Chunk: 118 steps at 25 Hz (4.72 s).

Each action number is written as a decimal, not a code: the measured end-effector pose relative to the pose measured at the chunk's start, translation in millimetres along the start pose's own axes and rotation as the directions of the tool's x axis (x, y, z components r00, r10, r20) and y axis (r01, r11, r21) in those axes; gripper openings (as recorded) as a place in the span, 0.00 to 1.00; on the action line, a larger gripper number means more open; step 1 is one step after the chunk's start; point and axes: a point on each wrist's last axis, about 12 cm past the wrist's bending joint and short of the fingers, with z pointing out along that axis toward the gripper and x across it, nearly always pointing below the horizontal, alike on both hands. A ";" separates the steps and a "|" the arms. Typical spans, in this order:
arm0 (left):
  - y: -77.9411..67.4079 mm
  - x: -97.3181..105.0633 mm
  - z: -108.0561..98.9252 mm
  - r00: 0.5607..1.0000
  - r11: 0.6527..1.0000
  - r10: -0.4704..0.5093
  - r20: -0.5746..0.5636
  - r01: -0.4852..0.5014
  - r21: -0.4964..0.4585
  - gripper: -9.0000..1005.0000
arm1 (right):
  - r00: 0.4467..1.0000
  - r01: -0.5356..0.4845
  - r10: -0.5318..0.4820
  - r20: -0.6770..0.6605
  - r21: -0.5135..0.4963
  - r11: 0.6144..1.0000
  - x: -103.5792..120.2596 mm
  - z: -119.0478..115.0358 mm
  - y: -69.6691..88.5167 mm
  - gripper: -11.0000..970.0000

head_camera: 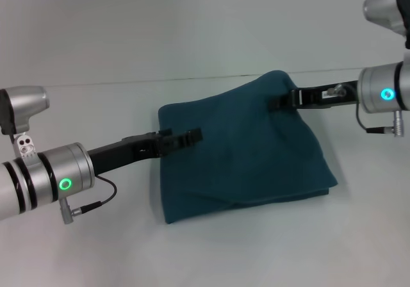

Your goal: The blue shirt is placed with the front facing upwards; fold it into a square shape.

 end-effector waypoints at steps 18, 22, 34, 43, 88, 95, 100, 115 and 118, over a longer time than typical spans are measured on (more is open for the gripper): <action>-1.0 -0.9 1.1 1.000 1.000 -0.018 0.003 0.018 0.004 0.93 | 1.000 0.016 -0.015 -0.014 0.063 0.998 2.1 -2.5 -12.1 0.12; -0.9 -0.9 1.0 1.000 1.000 -0.019 0.003 0.019 0.004 0.93 | 0.999 0.026 -0.024 -0.021 0.081 0.996 2.1 -3.8 -14.9 0.12; -1.2 0.1 1.6 1.000 1.000 -0.024 0.002 0.024 0.005 0.91 | 0.999 0.027 -0.024 -0.025 0.111 0.993 4.5 -1.6 -18.9 0.16; -0.8 3.2 2.0 0.999 1.000 -0.031 -0.007 0.031 0.003 0.90 | 0.997 0.071 -0.064 -0.042 0.178 0.982 14.1 16.8 -19.7 0.20; 19.3 -16.5 16.5 0.998 0.970 0.057 0.000 -0.056 -0.235 0.86 | 0.996 -0.080 0.076 0.045 0.097 0.992 30.4 -53.0 -49.8 0.79; 17.3 -11.0 31.7 0.994 0.965 0.065 -0.084 -0.084 -0.248 0.85 | 0.995 -0.098 0.094 0.045 0.096 0.991 35.2 -62.5 -51.8 0.79; 10.1 -6.1 39.6 0.983 0.968 0.064 -0.169 -0.102 -0.229 0.84 | 0.994 -0.105 0.100 0.052 0.098 0.990 32.4 -67.9 -52.9 0.79; 8.6 1.6 42.3 0.971 0.965 0.080 -0.225 -0.132 -0.226 0.83 | 0.993 -0.108 0.103 0.055 0.098 0.989 32.3 -70.0 -53.7 0.79; 7.0 3.9 44.1 0.968 0.966 0.086 -0.236 -0.139 -0.220 0.82 | 0.993 -0.108 0.103 0.055 0.097 0.989 32.4 -69.9 -53.6 0.79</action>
